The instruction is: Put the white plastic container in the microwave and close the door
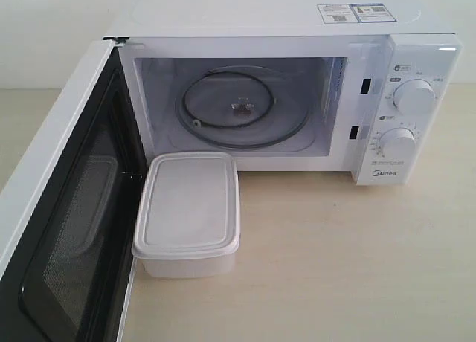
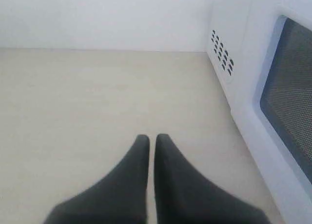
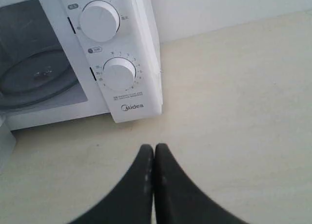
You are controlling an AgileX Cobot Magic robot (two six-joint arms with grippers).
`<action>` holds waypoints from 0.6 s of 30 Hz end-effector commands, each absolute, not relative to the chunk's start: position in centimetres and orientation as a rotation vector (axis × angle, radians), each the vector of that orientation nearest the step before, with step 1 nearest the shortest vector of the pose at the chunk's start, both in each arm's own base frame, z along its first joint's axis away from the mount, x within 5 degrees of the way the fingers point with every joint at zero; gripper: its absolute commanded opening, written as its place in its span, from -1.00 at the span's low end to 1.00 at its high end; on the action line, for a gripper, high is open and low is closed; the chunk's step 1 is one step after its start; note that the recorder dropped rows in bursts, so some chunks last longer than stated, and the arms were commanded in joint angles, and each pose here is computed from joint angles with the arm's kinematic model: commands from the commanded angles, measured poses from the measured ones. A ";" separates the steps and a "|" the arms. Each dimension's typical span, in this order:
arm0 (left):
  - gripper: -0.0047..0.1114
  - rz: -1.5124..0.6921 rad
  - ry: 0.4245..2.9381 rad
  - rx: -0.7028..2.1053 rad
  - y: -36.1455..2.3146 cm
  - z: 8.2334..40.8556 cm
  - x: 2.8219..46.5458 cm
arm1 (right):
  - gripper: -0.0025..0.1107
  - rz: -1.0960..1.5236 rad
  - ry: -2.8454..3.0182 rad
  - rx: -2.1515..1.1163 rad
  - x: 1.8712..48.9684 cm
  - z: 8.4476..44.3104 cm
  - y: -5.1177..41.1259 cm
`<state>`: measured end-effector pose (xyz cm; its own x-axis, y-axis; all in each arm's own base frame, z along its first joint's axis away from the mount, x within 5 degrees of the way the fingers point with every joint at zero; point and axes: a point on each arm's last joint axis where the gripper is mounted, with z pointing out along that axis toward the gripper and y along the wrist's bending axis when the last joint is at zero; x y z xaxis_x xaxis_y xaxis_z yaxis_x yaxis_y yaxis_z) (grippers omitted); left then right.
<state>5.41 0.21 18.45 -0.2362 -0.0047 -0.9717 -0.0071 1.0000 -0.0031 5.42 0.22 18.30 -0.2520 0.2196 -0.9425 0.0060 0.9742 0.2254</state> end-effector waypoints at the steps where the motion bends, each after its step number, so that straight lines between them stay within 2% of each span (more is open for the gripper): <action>1: -0.84 -0.002 1.795 -0.016 0.2 18.5 5.4 | -0.96 0.200 1.774 0.155 5.5 18.7 0.2; 9: -0.84 -0.002 1.795 -0.016 0.2 18.5 5.4 | -0.96 0.308 1.522 0.190 5.6 20.9 0.4; 12: -0.84 -0.002 1.795 -0.016 0.2 18.5 5.4 | -0.96 0.406 1.298 0.233 5.3 22.9 0.3; 18: -0.84 -0.002 1.795 -0.016 0.2 18.5 5.4 | -0.96 0.436 0.909 0.172 3.5 27.3 0.1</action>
<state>5.41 0.21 18.45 -0.2362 -0.0047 -0.9717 -0.0071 1.0000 -0.0031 4.52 0.16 25.05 0.4242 0.4362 -0.7936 -0.2488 0.8988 0.3610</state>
